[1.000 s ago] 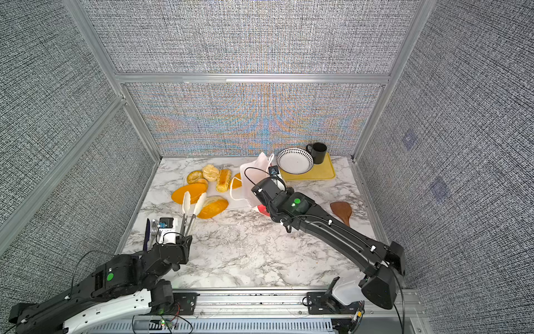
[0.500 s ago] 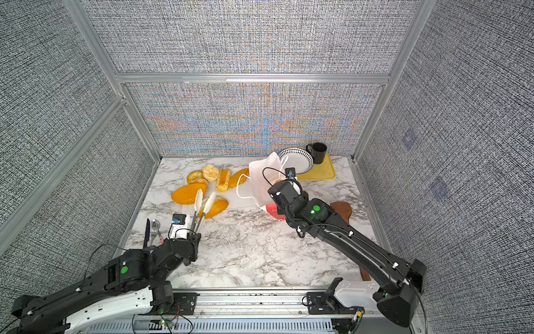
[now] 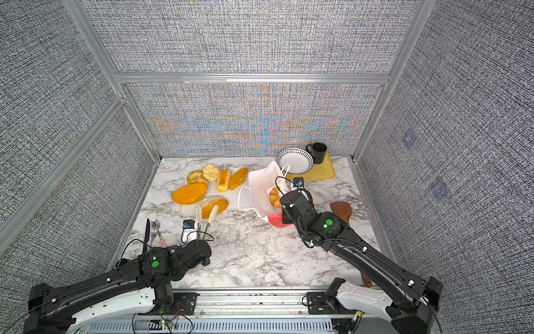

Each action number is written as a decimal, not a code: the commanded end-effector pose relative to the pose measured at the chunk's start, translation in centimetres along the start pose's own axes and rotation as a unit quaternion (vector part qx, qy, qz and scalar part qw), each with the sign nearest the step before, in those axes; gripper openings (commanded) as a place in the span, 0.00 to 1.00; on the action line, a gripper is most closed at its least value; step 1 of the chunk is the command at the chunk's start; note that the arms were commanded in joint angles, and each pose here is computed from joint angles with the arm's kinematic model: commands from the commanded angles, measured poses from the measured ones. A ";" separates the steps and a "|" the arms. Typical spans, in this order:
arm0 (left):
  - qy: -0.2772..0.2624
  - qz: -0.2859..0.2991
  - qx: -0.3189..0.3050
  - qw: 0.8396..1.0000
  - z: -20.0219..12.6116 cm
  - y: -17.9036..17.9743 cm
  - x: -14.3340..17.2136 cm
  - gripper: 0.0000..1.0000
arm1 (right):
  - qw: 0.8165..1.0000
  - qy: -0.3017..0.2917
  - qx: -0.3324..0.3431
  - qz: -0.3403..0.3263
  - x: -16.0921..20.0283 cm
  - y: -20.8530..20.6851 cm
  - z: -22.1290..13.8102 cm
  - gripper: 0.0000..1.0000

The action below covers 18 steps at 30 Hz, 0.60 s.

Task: Pack bread into a paper bag
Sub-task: Pick up the paper bag from the center of the board.

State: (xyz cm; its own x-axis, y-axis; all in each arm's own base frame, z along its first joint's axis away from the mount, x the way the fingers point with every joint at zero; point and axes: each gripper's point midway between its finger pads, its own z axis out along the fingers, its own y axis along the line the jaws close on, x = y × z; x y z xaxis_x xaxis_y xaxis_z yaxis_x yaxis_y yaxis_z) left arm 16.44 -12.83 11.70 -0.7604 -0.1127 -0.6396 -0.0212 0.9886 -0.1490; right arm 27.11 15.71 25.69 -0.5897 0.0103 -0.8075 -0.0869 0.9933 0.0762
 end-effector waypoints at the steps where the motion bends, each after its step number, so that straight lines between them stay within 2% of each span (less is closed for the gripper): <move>1: 0.012 -0.061 0.017 0.998 1.1 -0.5 0.5 0.41 | 0.999 -0.022 -0.030 0.010 -1.0 0.9 -0.5 0.00; 10: -0.008 -0.168 0.080 0.983 2.0 -0.4 0.1 0.46 | 0.998 -0.026 -0.056 0.003 -0.5 1.3 -0.8 0.00; 12: -0.004 -0.186 0.110 0.976 2.4 -1.2 0.2 0.48 | 0.998 -0.024 -0.059 0.002 -0.4 1.4 -0.7 0.00; 18: -0.010 -0.218 0.132 0.967 3.3 -1.1 -0.1 0.50 | 0.998 -0.017 -0.068 -0.001 0.1 1.9 -0.4 0.00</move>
State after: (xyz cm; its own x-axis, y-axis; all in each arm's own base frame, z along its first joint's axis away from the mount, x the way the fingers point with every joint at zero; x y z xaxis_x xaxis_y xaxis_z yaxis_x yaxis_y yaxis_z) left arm 17.70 -12.89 7.97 -0.7285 -0.4669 -0.5012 -0.1965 0.8434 -0.5000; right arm 26.25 16.79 25.39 -0.5843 0.0019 -0.8116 -0.1759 0.9759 0.1289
